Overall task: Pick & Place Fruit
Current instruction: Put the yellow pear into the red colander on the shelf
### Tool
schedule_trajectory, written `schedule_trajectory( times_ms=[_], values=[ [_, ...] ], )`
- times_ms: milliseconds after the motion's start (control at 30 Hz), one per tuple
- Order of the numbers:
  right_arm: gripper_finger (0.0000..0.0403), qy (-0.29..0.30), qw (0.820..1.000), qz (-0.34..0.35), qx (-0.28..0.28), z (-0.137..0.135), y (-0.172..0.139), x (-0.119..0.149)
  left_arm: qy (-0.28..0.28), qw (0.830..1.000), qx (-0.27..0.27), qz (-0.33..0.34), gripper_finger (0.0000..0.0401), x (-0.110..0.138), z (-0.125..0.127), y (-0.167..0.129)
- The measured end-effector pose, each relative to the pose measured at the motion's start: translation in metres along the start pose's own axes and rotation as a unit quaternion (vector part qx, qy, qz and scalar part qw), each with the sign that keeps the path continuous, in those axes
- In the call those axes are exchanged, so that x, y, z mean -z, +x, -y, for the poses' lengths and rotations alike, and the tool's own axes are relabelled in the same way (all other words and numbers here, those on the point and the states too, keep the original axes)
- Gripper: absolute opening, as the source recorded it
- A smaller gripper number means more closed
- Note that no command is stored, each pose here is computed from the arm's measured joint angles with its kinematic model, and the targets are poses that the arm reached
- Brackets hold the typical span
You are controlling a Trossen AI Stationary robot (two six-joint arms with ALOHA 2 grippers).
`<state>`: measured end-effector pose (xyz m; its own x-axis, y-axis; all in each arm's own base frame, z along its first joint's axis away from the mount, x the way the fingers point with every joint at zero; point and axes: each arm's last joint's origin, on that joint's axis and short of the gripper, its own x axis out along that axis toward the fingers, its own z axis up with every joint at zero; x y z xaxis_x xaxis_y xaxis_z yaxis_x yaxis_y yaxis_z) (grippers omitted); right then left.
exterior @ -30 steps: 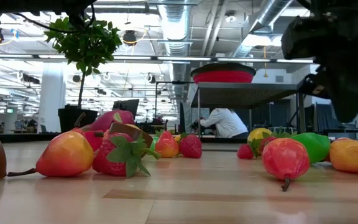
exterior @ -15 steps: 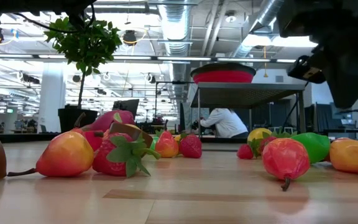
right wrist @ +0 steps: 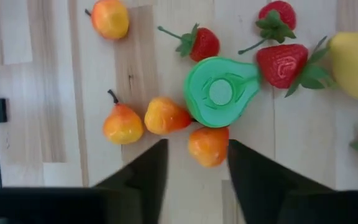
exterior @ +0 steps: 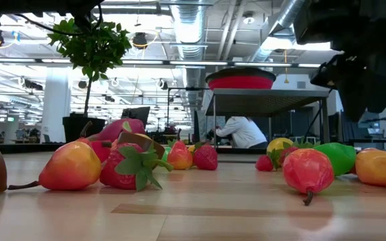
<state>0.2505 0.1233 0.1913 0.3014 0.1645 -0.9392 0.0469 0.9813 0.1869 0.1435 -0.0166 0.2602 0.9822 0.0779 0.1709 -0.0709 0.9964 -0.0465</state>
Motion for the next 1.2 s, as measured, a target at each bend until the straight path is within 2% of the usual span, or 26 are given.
schedule_trajectory(
  times_ms=[167,300,700,900,1033,1200],
  values=[
    [0.0254,0.040,0.999,-0.007,0.014,0.004,0.005,0.005,0.000,1.000,0.000,0.000,0.0003,0.000,0.000,0.000],
    [0.0268,0.069,0.997,-0.020,0.023,0.007,0.011,0.012,0.000,1.000,0.000,0.000,0.0003,0.000,0.000,0.000],
    [0.0254,0.087,0.993,-0.055,0.051,0.009,0.054,0.012,0.000,1.000,0.000,0.000,0.0003,0.000,0.000,0.000],
    [0.0249,0.087,0.993,-0.057,0.053,0.008,0.056,0.012,0.000,1.000,0.000,0.000,0.0003,0.000,0.000,0.000],
    [0.0227,0.088,0.994,-0.051,0.046,0.009,0.050,0.012,0.000,1.000,0.000,0.000,0.0003,0.000,0.000,0.000],
    [0.0176,0.090,0.994,-0.041,0.040,0.009,0.044,0.010,0.000,1.000,0.000,0.000,0.0003,0.000,0.000,0.000]
  ],
)
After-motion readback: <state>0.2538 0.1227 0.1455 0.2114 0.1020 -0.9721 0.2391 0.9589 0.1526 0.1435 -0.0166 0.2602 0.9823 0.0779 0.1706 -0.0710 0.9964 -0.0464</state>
